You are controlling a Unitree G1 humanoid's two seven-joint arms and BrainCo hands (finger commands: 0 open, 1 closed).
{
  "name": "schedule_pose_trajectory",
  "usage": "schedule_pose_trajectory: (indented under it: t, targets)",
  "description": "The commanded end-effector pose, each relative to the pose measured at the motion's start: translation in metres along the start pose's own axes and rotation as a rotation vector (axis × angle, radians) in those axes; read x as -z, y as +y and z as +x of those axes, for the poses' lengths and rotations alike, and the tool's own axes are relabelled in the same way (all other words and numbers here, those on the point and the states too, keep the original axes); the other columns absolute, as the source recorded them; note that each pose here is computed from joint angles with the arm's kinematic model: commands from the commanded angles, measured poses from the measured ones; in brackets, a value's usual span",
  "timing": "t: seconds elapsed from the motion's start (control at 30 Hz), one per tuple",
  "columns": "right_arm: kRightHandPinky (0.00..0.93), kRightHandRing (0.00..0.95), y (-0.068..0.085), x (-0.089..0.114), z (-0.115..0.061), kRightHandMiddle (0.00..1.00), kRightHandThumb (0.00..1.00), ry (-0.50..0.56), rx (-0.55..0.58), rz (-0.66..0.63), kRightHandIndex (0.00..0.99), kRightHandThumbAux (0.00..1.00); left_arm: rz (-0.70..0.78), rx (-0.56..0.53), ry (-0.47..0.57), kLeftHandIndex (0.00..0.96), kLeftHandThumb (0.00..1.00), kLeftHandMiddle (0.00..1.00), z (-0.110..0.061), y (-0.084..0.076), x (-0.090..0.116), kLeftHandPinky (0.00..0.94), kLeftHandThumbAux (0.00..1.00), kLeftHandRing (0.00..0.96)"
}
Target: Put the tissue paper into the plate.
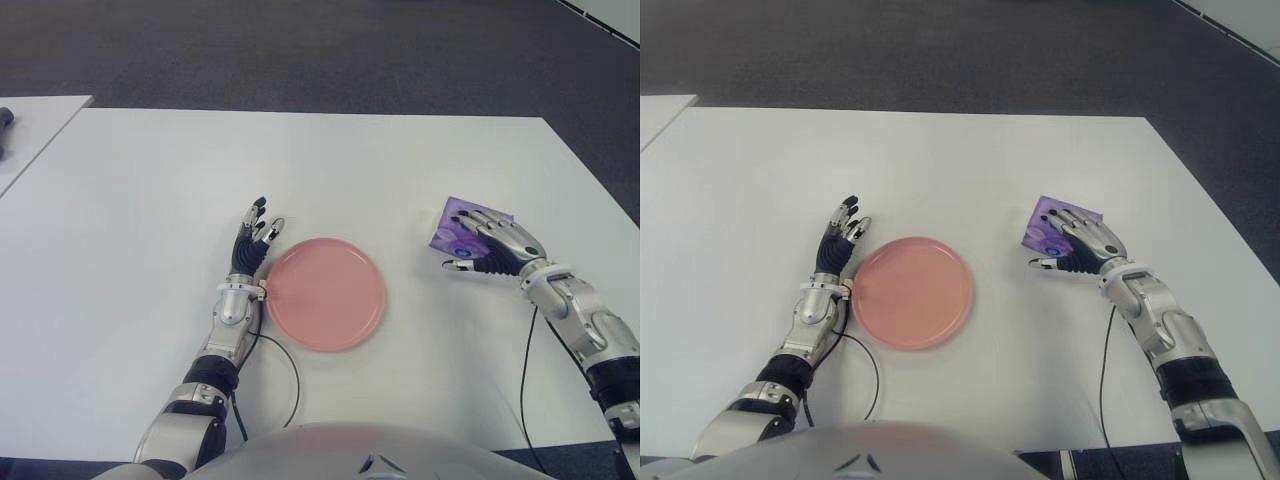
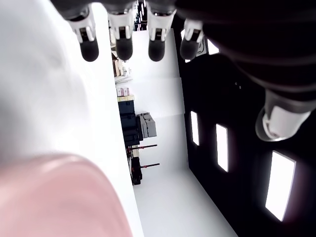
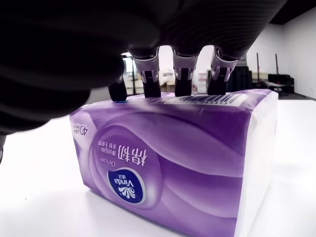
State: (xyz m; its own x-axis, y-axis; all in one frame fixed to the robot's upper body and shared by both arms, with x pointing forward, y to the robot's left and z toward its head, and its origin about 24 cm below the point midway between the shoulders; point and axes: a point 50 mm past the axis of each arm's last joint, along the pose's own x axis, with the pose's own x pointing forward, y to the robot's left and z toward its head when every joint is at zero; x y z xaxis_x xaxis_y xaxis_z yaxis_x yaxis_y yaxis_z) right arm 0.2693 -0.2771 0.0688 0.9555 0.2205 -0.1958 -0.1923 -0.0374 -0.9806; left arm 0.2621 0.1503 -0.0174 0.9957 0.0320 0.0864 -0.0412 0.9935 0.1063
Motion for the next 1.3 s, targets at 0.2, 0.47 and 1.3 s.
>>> schedule_pose_trajectory:
  t: [0.2,0.47,1.3]
  targets:
    - [0.000,0.000,0.033,-0.001,0.011,0.000,0.066,-0.014,-0.067,-0.001,0.000,0.313,0.003,0.020,0.067,0.000,0.000,0.000,-0.010,-0.004,0.011,0.000,0.443,0.000]
    - [0.000,0.000,0.051,0.003,0.023,0.000,0.077,-0.007,-0.074,-0.031,0.000,0.288,0.011,0.020,0.076,0.000,0.000,0.000,-0.010,-0.005,0.011,0.000,0.431,0.000]
    - [0.000,0.000,0.049,0.013,0.025,0.000,0.075,0.058,0.068,-0.030,0.000,0.360,0.017,0.010,0.075,0.000,0.000,0.000,-0.011,-0.003,0.013,0.000,0.413,0.000]
